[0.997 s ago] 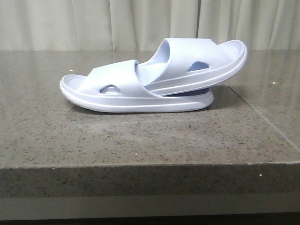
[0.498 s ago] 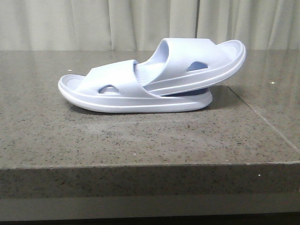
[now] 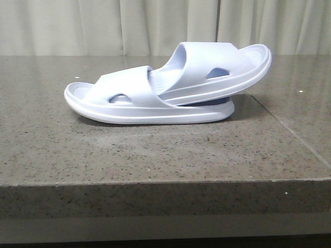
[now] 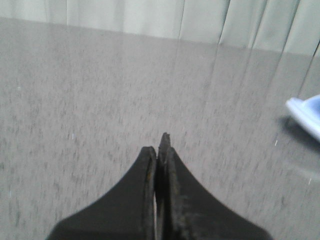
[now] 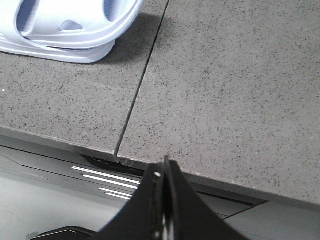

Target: Insert blue slippers together front up

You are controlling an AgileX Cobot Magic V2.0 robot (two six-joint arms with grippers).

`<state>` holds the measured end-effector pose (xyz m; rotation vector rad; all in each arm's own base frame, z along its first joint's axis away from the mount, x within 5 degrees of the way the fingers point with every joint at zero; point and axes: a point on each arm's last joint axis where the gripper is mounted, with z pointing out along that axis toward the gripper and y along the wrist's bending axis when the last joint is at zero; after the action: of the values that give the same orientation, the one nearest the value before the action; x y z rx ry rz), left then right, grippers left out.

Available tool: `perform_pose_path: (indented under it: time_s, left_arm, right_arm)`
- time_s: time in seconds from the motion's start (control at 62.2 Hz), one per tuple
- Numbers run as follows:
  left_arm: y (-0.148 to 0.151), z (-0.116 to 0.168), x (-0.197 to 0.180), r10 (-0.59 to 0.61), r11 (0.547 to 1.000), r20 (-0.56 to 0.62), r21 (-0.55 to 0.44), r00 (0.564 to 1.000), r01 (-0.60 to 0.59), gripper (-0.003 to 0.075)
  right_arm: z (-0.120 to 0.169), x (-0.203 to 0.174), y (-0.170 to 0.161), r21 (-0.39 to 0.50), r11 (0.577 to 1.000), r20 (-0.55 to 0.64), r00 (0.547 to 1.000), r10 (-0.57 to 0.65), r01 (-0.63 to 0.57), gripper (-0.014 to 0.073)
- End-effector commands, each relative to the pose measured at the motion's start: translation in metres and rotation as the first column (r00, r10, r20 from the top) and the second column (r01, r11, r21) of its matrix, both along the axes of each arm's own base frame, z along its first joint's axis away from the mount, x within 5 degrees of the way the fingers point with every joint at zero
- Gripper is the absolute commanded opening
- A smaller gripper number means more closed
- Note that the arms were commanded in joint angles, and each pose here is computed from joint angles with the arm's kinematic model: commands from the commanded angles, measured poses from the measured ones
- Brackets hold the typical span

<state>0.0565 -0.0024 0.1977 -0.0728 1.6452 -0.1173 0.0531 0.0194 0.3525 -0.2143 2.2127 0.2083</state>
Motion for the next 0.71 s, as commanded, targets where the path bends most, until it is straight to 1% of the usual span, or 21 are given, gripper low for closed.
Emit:
perform_pose_path:
  time_s: [0.0,0.691]
  left_arm:
    - [0.0011,0.0106,-0.0018,0.013,1.000,0.145,-0.018,0.989,-0.011,-0.0020]
    - [0.0010,0.0108,-0.0015,0.011,1.000,0.145,-0.017,0.989,-0.009,-0.0020]
  right_arm:
    - [0.0105,0.0035,0.0009,0.022,1.000,0.076,0.997,-0.003,0.001,-0.0068]
    - [0.0098,0.0030,0.0010,0.021,1.000,0.067,0.998,-0.001,0.000,-0.0068]
